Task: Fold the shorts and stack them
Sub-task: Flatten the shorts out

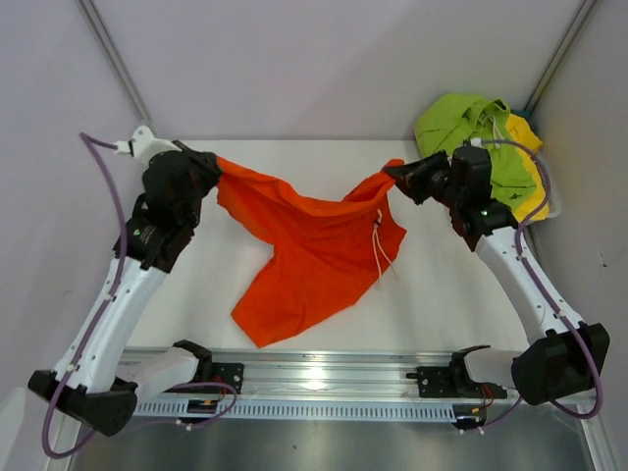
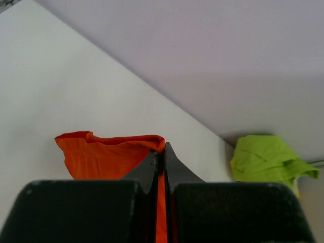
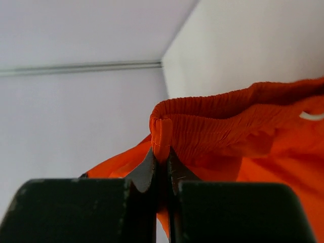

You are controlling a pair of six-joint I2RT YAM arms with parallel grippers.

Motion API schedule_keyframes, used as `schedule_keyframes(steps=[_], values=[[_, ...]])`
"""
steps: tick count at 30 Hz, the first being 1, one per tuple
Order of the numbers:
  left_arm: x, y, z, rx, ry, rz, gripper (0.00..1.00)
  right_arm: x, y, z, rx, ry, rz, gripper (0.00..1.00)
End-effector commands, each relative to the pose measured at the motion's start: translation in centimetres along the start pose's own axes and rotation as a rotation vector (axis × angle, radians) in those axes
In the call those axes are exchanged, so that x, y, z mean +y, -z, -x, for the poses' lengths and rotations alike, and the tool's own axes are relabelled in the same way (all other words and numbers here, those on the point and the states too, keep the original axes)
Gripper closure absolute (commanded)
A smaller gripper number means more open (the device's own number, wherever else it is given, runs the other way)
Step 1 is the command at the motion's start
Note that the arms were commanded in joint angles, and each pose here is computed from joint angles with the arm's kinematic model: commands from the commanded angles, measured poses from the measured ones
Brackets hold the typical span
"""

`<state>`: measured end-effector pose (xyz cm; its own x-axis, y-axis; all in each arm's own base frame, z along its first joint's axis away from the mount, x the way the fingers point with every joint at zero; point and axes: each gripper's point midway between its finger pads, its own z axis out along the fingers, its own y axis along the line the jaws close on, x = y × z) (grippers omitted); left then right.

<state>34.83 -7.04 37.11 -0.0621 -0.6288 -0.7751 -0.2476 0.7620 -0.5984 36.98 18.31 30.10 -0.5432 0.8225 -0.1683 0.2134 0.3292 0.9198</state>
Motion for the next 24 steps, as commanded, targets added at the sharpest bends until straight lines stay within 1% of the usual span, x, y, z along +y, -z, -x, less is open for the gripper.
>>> schedule_keyframes(steps=[1, 2, 3, 4, 8, 10, 12, 13, 16, 17, 20, 21, 22, 23, 24], values=[[-5.4, 6.1, 9.5, -0.195, 0.117, -0.249, 1.0, 11.7, 5.3, -0.1, 0.022, 0.163, 0.379, 1.0], [-5.8, 7.0, 10.4, -0.213, 0.12, -0.28, 1.0, 12.6, 6.2, -0.5, 0.034, 0.183, 0.414, 1.0], [-6.2, 9.2, 12.0, -0.242, 0.132, -0.337, 1.0, 14.3, 8.1, -1.2, 0.05, 0.218, 0.473, 1.0], [-6.6, 10.4, 12.8, -0.262, 0.142, -0.373, 1.0, 15.0, 9.1, -1.6, 0.054, 0.234, 0.5, 1.0], [-6.5, 15.2, 15.0, -0.313, 0.158, -0.489, 1.0, 16.9, 13.8, -3.1, 0.059, 0.283, 0.597, 1.0], [-6.3, 17.5, 15.2, -0.327, 0.157, -0.561, 1.0, 17.3, 16.4, -3.9, 0.066, 0.293, 0.637, 1.0], [-5.9, 19.1, 15.6, -0.34, 0.164, -0.596, 1.0, 17.5, 18.4, -4.8, 0.087, 0.292, 0.664, 1.0], [-5.5, 20.8, 16.1, -0.354, 0.173, -0.626, 1.0, 18.0, 20.6, -5.5, 0.089, 0.303, 0.705, 1.0], [-5.0, 23.1, 16.9, -0.374, 0.186, -0.666, 1.0, 18.4, 23.8, -6.2, 0.079, 0.289, 0.741, 1.0], [-4.7, 24.5, 17.7, -0.396, 0.198, -0.688, 1.0, 19.1, 26.2, -6.4, 0.064, 0.293, 0.783, 1.0], [-4.6, 26.9, 19.1, -0.437, 0.21, -0.735, 1.0, 19.8, 29.4, -6.7, 0.053, 0.284, 0.831, 1.0], [-4.4, 28.3, 20.0, -0.465, 0.219, -0.759, 1.0, 20.1, 30.9, -6.9, 0.043, 0.284, 0.85, 1.0], [-4.4, 28.4, 20.1, -0.468, 0.219, -0.76, 1.0, 20.3, 31.5, -6.8, 0.034, 0.281, 0.857, 1.0], [-4.5, 29.3, 21.0, -0.485, 0.226, -0.767, 1.0, 20.5, 32.1, -6.6, 0.014, 0.278, 0.854, 1.0], [-4.6, 29.1, 21.0, -0.48, 0.22, -0.761, 1.0, 20.5, 32.1, -6.5, 0.009, 0.276, 0.846, 1.0]])
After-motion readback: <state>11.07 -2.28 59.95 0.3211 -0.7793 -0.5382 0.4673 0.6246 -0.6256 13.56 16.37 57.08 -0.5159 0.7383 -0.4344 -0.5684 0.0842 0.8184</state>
